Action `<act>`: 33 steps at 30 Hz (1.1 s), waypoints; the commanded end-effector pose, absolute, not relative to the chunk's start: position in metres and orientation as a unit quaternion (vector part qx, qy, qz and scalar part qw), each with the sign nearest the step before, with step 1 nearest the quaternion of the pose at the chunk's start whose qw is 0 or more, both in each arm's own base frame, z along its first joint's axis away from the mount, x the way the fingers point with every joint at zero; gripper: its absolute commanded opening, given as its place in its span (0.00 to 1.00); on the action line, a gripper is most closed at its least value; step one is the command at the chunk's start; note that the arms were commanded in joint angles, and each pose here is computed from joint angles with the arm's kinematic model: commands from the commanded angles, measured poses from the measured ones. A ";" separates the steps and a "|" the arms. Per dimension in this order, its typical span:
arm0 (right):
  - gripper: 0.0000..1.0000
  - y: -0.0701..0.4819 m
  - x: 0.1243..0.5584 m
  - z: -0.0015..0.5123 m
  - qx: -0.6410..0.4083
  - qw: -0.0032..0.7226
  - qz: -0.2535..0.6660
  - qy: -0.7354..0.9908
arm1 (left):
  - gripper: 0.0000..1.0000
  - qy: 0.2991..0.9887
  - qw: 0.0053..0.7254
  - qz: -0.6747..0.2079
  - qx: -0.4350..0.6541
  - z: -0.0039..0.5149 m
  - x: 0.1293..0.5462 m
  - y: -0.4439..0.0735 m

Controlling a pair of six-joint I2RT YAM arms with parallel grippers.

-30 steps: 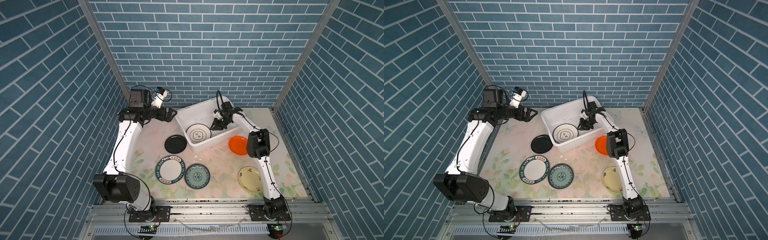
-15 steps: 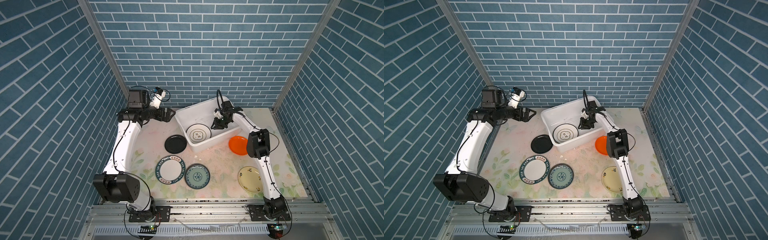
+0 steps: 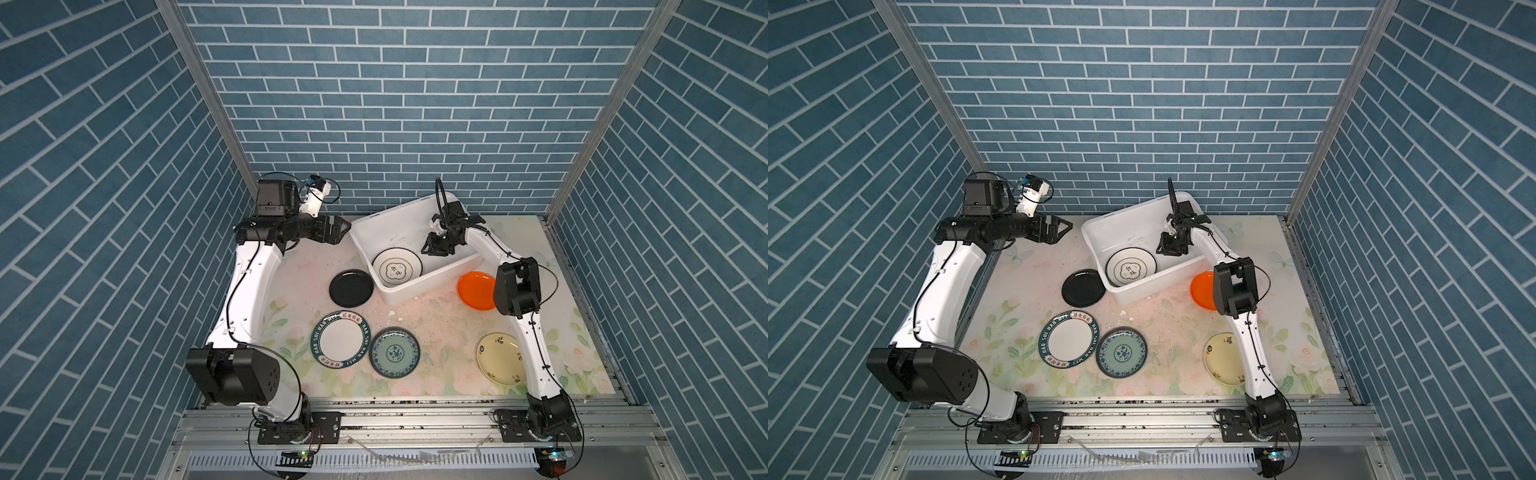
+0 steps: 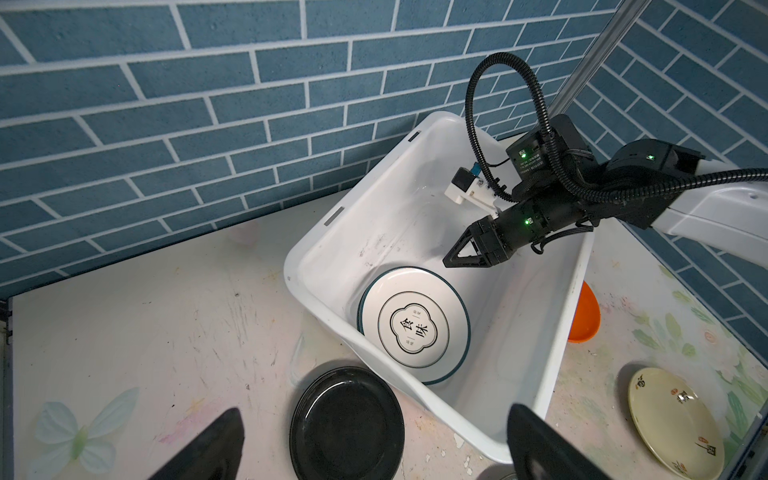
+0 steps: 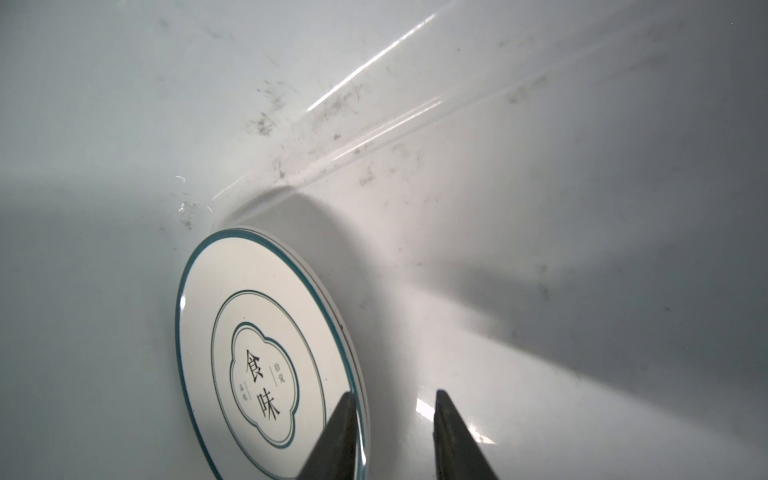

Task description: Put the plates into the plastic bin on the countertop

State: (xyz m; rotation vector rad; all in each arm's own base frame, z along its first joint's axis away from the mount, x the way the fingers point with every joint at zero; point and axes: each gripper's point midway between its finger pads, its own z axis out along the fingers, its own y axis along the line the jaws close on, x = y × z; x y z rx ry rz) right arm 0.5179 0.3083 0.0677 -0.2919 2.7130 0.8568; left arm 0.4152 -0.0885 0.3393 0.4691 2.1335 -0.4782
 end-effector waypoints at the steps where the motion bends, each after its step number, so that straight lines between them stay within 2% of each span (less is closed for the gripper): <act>1: 0.33 0.320 0.518 0.077 -0.090 0.139 0.331 0.929 | 1.00 0.855 0.444 -0.190 0.187 0.343 0.413 -0.086; 20: 0.33 0.334 0.494 0.063 -0.094 0.066 0.371 0.921 | 1.00 0.860 0.439 -0.188 0.179 0.337 0.410 -0.080; 33: 0.32 0.333 0.486 0.069 -0.100 0.057 0.366 0.924 | 1.00 0.870 0.428 -0.178 0.166 0.324 0.399 -0.067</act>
